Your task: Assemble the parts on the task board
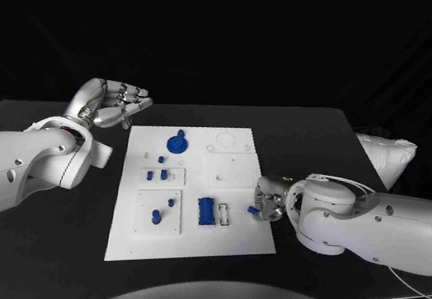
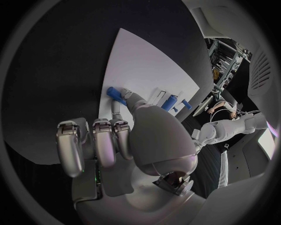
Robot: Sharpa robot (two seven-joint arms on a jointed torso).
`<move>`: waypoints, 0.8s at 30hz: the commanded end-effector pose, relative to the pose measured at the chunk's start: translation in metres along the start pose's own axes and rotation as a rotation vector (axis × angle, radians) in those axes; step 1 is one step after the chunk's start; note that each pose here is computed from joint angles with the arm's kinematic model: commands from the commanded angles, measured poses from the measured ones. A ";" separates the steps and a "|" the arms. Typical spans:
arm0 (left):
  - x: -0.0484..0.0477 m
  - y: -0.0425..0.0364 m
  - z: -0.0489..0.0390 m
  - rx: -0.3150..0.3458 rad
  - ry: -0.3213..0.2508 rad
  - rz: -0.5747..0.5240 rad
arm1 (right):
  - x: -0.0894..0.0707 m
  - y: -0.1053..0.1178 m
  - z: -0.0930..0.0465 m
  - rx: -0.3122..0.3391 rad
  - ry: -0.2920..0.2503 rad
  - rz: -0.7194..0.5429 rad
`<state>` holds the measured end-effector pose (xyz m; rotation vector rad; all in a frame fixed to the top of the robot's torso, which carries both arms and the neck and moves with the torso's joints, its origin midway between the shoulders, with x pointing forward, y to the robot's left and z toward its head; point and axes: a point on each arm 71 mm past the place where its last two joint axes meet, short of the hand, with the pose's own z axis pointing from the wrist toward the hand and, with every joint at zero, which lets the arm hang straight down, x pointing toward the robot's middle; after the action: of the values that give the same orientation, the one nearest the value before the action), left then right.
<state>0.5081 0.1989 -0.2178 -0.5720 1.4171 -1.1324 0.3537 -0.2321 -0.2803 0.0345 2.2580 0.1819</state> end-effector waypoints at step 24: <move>0.0016 -0.0015 0.0002 0.007 0.014 -0.005 | 0.002 -0.006 -0.010 0.030 -0.002 0.099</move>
<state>0.5080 0.1996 -0.2179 -0.5730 1.4185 -1.1313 0.3483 -0.2369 -0.2716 0.1245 2.2311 0.2207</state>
